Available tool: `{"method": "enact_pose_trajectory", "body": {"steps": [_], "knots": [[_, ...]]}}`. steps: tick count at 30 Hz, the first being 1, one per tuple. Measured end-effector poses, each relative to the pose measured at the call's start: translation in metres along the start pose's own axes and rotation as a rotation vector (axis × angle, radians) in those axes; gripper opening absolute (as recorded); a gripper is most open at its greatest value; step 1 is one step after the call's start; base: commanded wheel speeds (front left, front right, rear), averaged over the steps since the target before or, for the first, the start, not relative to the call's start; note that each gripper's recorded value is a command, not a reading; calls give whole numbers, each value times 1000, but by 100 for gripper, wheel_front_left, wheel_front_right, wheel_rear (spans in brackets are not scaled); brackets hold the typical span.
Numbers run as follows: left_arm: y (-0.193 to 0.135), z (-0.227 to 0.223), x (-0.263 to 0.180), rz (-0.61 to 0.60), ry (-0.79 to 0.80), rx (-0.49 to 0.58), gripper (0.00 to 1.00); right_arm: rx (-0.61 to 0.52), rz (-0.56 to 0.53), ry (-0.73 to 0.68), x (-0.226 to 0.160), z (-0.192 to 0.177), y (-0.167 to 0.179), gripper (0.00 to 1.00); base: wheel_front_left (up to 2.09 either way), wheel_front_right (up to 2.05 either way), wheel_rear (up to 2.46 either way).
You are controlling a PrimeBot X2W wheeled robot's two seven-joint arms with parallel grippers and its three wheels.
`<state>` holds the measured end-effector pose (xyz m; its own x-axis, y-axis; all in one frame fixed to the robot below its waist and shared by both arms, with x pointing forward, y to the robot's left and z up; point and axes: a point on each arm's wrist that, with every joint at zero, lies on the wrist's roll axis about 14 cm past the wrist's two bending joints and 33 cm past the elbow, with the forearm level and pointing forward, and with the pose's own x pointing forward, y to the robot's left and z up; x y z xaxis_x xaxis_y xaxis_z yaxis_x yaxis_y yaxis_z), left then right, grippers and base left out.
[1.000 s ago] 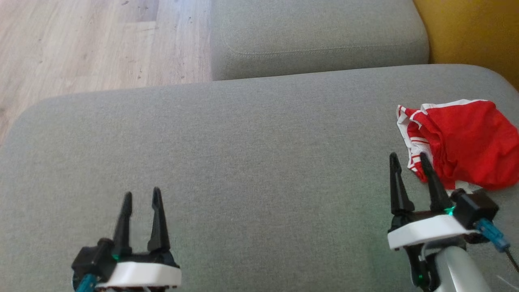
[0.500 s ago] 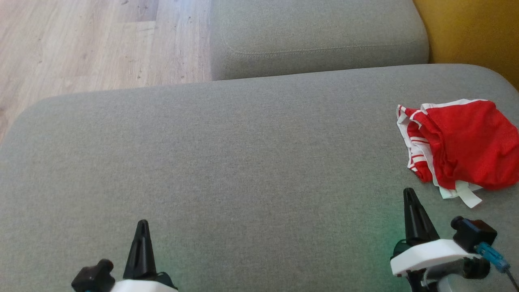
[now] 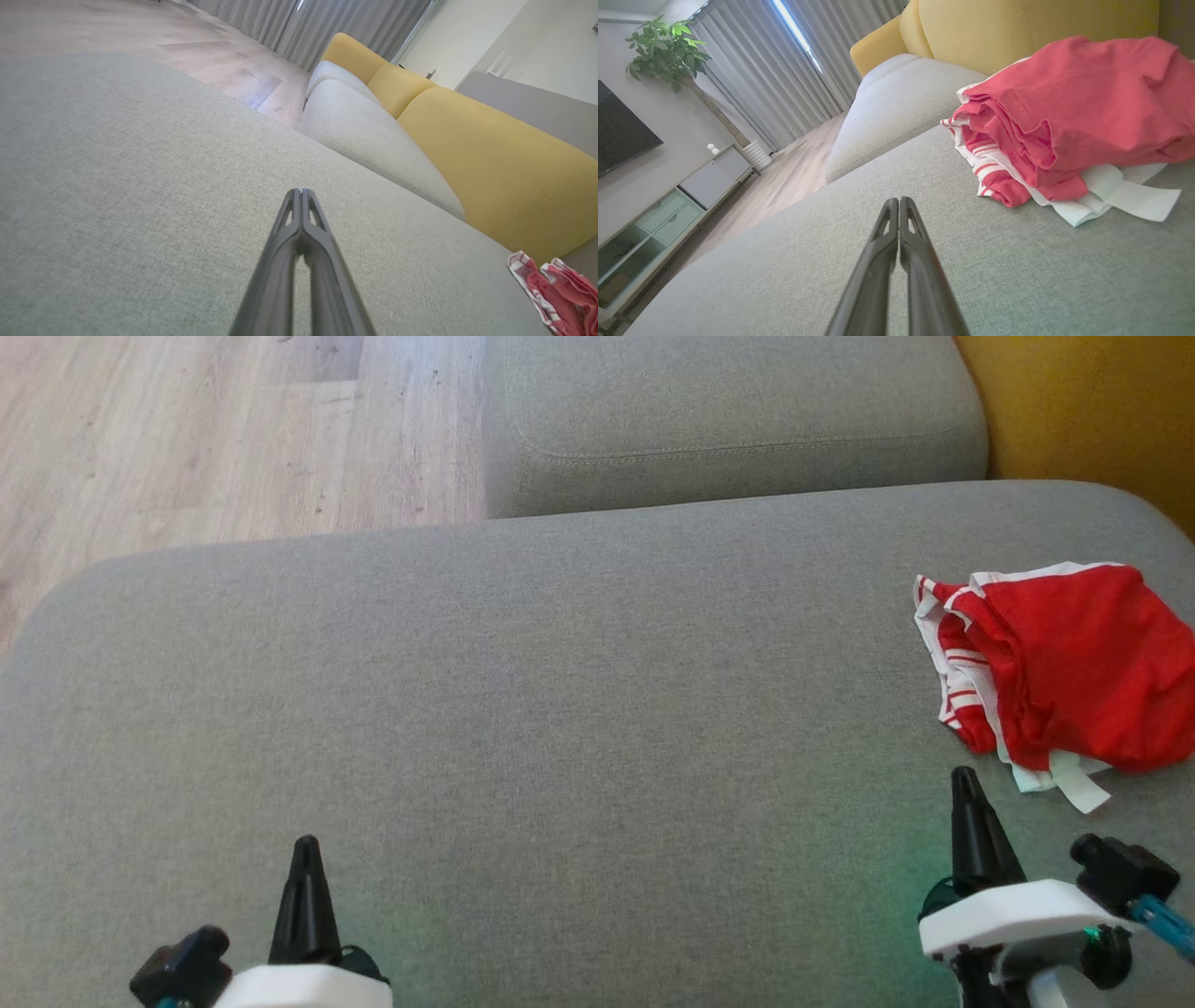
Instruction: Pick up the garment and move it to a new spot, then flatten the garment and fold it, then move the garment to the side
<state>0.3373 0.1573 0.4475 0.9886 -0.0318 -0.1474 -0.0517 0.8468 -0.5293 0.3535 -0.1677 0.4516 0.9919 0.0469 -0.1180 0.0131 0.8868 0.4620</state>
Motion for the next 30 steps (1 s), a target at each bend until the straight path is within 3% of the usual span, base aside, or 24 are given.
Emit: {"method": "enact_pose_trajectory", "body": {"steps": [30], "knots": [[9, 5, 7, 40, 22, -290, 0, 314, -62, 2, 3, 6, -13, 0, 0, 0, 0]]}}
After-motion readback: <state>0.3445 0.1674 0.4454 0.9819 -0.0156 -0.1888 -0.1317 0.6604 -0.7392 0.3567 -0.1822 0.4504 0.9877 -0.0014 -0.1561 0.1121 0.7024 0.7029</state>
